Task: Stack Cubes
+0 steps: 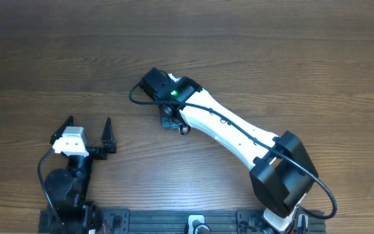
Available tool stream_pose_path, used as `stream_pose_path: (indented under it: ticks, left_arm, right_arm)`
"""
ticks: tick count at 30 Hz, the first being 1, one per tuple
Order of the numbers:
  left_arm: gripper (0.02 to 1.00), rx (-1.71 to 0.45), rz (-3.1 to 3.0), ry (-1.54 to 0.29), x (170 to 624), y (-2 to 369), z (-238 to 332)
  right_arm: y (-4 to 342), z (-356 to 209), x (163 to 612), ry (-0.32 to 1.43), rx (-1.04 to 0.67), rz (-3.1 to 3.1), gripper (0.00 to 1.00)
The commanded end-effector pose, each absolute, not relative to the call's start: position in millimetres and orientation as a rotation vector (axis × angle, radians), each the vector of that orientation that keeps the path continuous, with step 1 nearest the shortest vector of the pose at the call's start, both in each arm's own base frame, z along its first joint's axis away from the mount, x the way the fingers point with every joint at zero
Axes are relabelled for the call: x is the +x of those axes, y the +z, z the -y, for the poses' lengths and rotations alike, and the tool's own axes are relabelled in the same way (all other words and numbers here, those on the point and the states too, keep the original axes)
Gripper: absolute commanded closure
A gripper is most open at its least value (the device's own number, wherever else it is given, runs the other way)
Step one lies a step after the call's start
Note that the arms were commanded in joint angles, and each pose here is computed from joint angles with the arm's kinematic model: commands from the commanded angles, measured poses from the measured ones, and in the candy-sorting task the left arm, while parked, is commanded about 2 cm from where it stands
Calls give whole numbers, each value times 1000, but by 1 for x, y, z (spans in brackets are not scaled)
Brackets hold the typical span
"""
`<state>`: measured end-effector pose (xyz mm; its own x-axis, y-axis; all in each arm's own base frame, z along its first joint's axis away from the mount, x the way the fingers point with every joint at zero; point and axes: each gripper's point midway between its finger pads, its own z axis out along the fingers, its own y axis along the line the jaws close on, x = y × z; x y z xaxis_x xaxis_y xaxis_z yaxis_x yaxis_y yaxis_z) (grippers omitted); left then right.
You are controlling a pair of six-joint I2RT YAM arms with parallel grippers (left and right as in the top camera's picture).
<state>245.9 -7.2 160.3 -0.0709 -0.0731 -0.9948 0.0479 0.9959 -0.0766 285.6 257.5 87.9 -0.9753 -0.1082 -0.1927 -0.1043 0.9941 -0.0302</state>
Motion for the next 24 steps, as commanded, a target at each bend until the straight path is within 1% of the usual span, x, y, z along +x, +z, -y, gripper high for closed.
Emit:
stream_pose_path:
  ticks: [1,24]
  left_arm:
    - [18,-15,-1636,-97,246,159,7]
    - [18,-15,-1636,-97,246,159,7]
  right_arm:
    - [88,-258,292,-20,-106,-2944,991]
    - [85,-256,290,-28,-77,-2953,980]
